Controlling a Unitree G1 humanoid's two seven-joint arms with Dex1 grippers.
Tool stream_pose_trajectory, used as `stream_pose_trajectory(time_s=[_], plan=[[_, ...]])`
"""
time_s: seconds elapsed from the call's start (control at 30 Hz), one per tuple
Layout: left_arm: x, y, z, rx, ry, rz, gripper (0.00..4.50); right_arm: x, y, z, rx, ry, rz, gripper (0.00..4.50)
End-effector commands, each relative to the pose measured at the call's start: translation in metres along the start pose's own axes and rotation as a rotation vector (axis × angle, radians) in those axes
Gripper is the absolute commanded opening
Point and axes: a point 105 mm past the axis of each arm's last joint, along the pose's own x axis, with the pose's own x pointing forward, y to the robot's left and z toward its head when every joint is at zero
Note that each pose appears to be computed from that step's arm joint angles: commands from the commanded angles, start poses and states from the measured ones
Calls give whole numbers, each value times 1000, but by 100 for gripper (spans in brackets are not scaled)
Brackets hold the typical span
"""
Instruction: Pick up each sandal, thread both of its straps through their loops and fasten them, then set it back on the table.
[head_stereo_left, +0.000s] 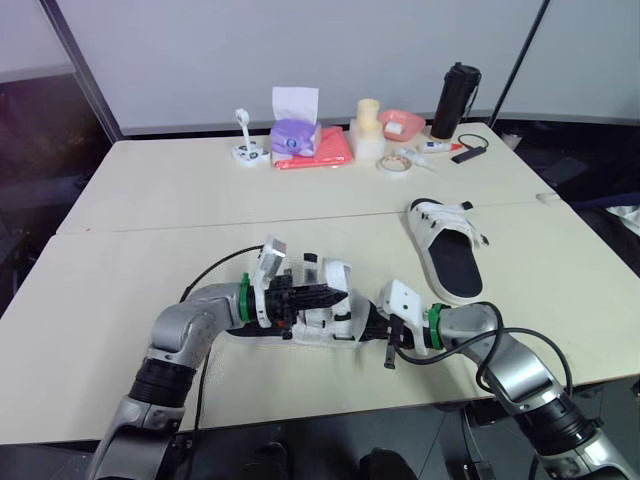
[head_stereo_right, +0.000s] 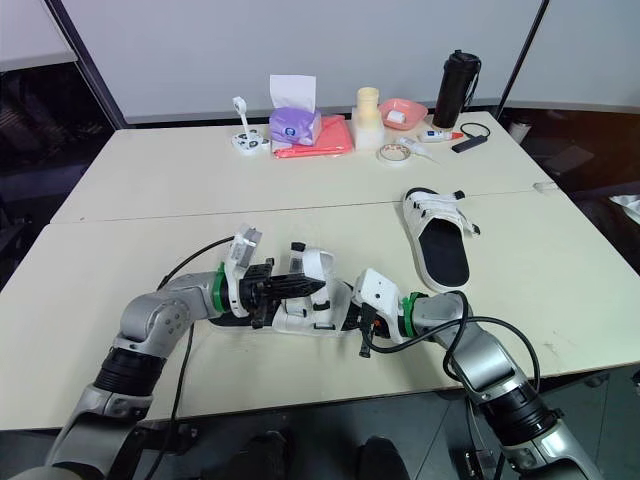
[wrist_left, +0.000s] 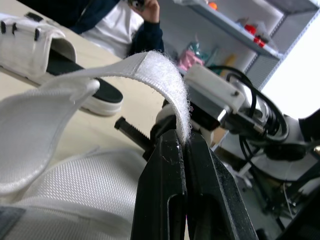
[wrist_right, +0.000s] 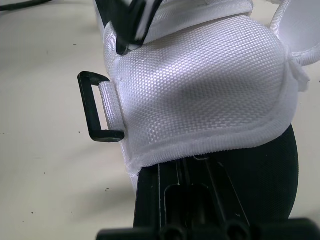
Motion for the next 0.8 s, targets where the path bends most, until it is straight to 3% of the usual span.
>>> stream_pose_trajectory(time_s=[0.03,0.8], plan=[[2,-6,0,77,21,-29,2,3,7,-21,42,74,16,0],[9,-6,-21,132,97,-88,2,3,9,-22,42,81,5,0]])
